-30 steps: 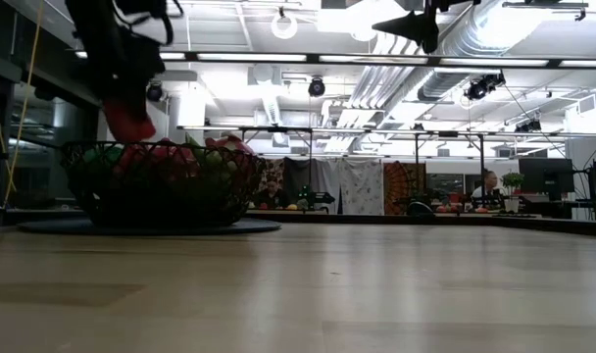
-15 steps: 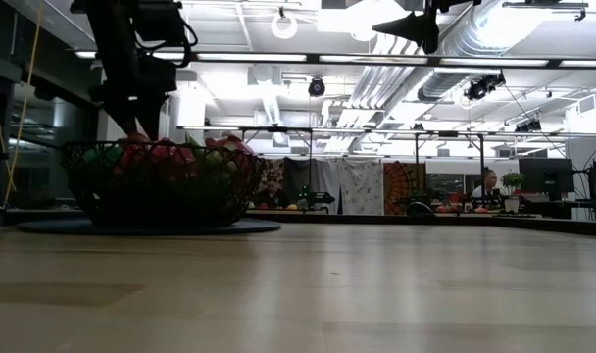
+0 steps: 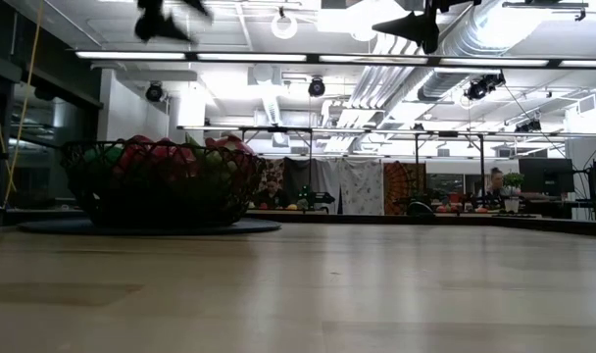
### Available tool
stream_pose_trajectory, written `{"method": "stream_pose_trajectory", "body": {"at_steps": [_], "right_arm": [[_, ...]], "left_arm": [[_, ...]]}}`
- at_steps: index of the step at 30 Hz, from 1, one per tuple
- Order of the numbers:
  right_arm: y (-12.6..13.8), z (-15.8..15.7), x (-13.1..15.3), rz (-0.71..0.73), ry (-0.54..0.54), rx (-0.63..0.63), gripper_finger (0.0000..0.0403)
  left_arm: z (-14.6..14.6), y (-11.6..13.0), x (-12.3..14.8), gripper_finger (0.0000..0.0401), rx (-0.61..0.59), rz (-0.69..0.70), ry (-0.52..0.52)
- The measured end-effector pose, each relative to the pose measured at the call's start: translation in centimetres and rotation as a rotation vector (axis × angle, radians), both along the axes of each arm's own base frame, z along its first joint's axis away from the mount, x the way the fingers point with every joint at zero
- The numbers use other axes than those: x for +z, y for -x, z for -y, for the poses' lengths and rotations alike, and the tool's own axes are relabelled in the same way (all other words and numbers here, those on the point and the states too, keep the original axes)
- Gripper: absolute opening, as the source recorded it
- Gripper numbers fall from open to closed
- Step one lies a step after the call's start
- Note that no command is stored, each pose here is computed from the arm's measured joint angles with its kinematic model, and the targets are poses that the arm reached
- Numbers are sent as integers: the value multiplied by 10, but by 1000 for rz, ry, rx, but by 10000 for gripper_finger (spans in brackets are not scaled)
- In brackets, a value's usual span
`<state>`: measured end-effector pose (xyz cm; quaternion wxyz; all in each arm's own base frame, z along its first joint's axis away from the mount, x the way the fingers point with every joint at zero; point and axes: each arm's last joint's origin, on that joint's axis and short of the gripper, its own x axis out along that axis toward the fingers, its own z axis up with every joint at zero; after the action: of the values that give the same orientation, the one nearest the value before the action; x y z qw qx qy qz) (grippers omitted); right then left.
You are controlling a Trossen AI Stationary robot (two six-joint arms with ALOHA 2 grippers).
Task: Build produce basket
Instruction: Return to Home Position
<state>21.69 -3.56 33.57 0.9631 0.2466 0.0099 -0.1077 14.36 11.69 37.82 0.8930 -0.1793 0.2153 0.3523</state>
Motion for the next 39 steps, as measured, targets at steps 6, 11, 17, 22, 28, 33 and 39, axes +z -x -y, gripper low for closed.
{"method": "stream_pose_trajectory", "body": {"at_steps": [6,11,17,22,28,33,39], "right_arm": [[0,0,0,-3,19,5,369],[0,0,0,-11,61,9,369],[0,0,0,-17,96,13,369],[0,0,0,-20,112,14,369],[0,0,0,-20,112,14,369],[0,0,0,-27,156,18,369],[0,-1,1,-25,162,39,369]], "left_arm": [[40,10,11,351,-196,411,-237],[64,13,-12,351,-261,628,-300],[74,11,-25,351,-274,663,-351],[75,9,-27,351,-296,616,-394],[76,9,-27,351,-307,600,-417],[77,8,-27,349,-326,658,-320],[81,11,-25,269,-383,666,-334]]}}
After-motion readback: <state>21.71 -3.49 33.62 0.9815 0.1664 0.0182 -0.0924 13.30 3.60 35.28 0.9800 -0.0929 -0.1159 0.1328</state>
